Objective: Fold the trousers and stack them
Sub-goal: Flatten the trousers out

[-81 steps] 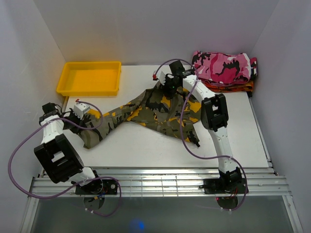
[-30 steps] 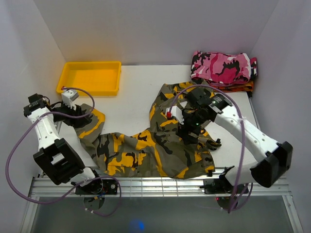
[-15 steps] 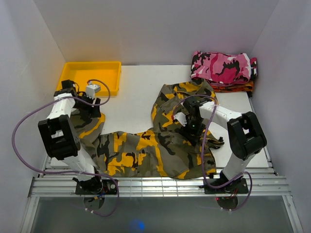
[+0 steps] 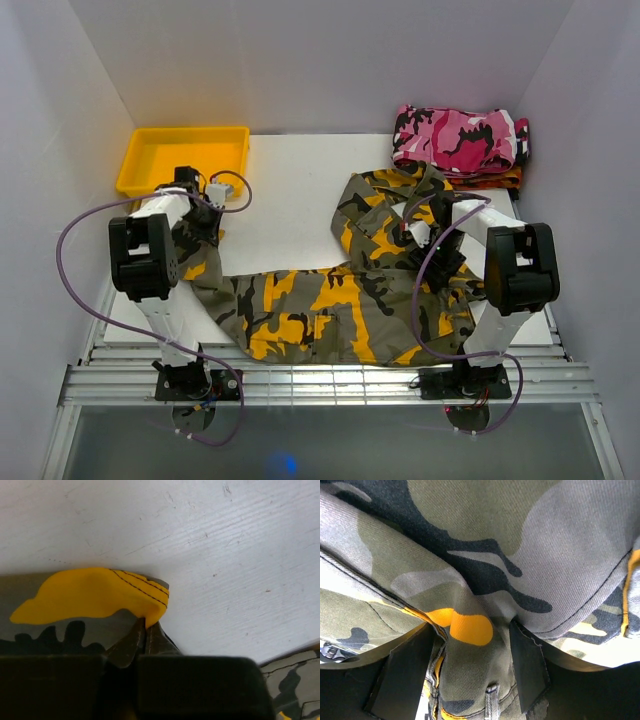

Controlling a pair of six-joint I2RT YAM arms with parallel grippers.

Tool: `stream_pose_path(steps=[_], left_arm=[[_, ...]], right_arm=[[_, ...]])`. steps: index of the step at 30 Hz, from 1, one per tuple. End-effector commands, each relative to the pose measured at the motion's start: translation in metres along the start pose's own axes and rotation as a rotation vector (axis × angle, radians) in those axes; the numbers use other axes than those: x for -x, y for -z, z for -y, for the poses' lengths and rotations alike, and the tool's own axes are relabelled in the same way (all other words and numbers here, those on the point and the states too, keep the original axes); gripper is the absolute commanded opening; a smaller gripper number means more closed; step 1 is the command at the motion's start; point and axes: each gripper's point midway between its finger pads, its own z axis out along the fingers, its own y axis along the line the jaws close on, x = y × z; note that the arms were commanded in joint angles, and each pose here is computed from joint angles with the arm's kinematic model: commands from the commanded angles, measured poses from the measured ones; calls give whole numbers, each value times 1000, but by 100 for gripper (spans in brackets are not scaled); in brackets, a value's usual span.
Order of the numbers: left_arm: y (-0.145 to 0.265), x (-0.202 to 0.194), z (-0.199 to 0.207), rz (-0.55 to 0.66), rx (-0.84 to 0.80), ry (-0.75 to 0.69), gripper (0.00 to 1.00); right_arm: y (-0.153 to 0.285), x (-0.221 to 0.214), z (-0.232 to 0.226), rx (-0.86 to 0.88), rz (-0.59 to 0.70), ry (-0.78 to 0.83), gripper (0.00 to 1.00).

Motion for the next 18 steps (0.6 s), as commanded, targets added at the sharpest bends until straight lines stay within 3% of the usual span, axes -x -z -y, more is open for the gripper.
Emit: stream_pose_path(steps=[1, 2, 5, 6, 8, 10, 13, 18], left_arm=[[17, 23, 5, 87, -21, 35, 0], [33, 42, 29, 180, -142, 3, 0], [120, 81, 61, 443, -232, -91, 0], [162, 82, 66, 558, -274, -71, 0], [196, 71, 68, 644, -353, -27, 0], [210, 38, 51, 671, -371, 63, 0], [179, -16, 32, 577, -328, 116, 0], [112, -75, -5, 406, -354, 307, 45]], right_arm=[[-6, -6, 24, -66, -23, 17, 68], [-5, -6, 24, -67, -18, 19, 68], [-1, -4, 28, -75, -5, 12, 68], [-1, -5, 31, -79, -5, 14, 68], [1, -4, 36, -83, 3, 9, 68], [3, -4, 37, -75, 9, -2, 68], [7, 3, 35, -56, 41, 3, 68], [13, 9, 35, -39, 53, 2, 67]])
